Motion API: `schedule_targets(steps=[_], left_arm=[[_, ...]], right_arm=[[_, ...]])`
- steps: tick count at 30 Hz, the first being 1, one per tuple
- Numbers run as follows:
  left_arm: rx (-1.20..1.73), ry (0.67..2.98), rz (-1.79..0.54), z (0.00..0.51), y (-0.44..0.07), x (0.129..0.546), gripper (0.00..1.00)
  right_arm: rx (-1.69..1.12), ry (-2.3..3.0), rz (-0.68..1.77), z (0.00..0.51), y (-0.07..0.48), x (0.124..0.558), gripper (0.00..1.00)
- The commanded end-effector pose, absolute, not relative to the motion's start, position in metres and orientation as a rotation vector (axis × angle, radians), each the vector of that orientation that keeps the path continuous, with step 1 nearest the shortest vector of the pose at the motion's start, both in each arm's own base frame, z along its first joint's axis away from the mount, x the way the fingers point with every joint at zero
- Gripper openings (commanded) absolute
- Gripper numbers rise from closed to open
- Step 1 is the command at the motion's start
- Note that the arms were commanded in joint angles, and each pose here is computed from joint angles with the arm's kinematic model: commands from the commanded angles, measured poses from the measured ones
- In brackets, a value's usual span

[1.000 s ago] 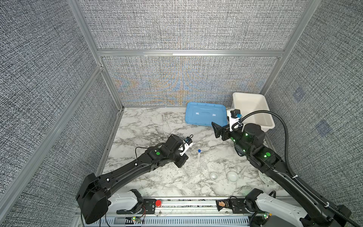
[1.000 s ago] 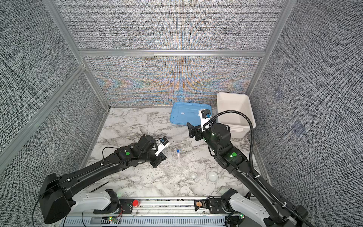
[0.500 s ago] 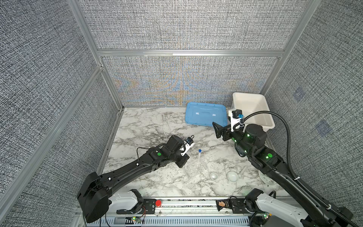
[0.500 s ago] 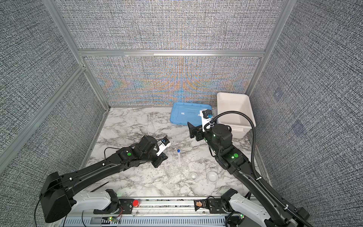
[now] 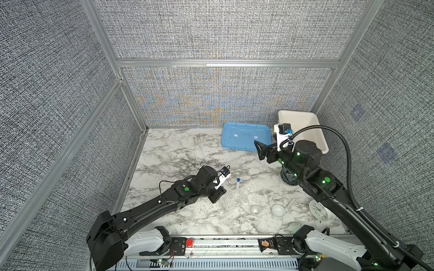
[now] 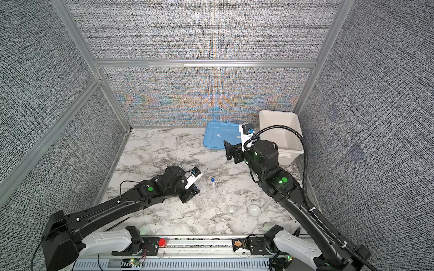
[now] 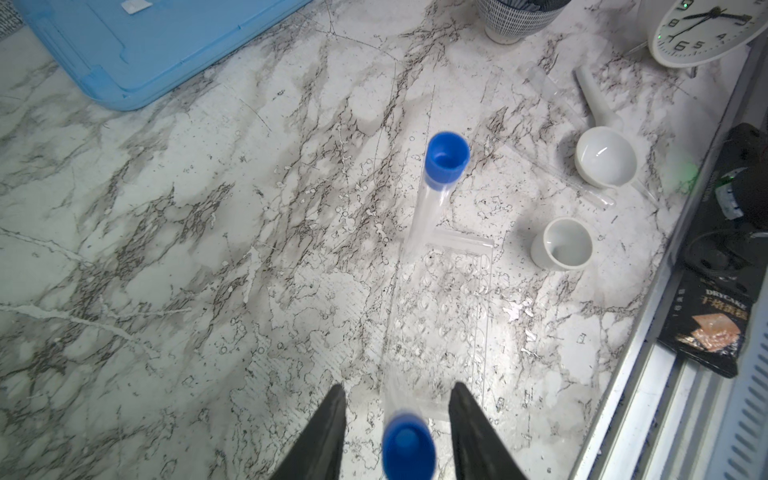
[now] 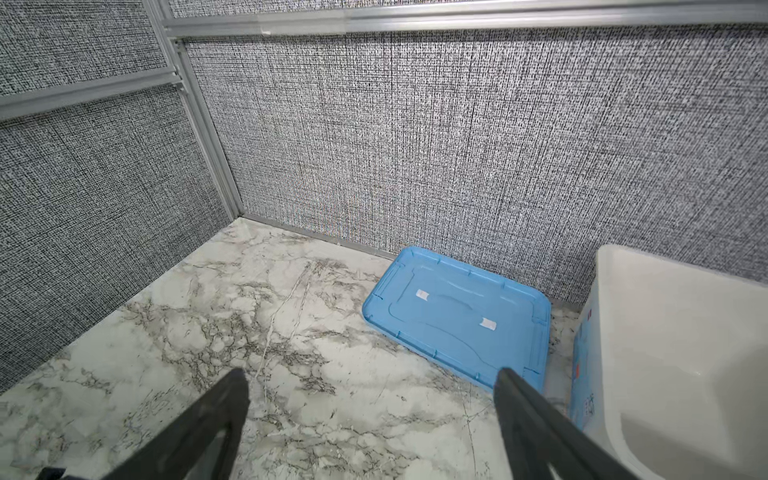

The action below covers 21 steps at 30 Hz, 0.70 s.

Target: Organize the chemistry lab equipment

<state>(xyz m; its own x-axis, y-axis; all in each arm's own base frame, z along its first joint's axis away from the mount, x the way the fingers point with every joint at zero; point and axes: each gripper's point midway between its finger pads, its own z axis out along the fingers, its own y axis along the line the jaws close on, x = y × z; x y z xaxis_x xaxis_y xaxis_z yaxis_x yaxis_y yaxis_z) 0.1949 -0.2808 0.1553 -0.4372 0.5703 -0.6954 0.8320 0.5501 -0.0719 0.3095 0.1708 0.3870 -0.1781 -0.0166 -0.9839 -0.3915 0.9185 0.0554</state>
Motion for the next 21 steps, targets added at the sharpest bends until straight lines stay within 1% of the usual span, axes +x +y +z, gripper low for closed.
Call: schedule_targets(steps=[1, 5, 8, 11, 15, 18, 21], left_arm=[[1.097, 2.139, -0.547, 0.165, -0.282, 0.199, 0.5], [1.072, 2.113, -0.552, 0.176, -0.282, 0.201, 0.51], [1.043, 2.088, -0.564, 0.191, -0.28, 0.201, 0.54], [0.846, 2.102, -0.507, 0.209, -0.264, 0.216, 0.55], [0.784, 2.018, -0.518, 0.237, -0.252, 0.224, 0.6], [0.728, 2.019, -0.577, 0.255, -0.247, 0.235, 0.61], [0.675, 2.067, -0.576, 0.259, -0.238, 0.252, 0.62]], right_arm=[[-0.301, 1.783, 0.354, 0.376, 0.171, 0.309, 0.94], [-0.304, 1.827, 0.349, 0.363, 0.173, 0.31, 0.94], [-0.334, 1.859, 0.355, 0.356, 0.177, 0.31, 0.94], [-0.391, 1.933, 0.375, 0.343, 0.187, 0.31, 0.94], [-0.516, 2.036, 0.464, 0.322, 0.207, 0.301, 0.94], [-0.462, 2.127, 0.435, 0.301, 0.2, 0.304, 0.94], [-0.402, 2.203, 0.414, 0.284, 0.19, 0.307, 0.94]])
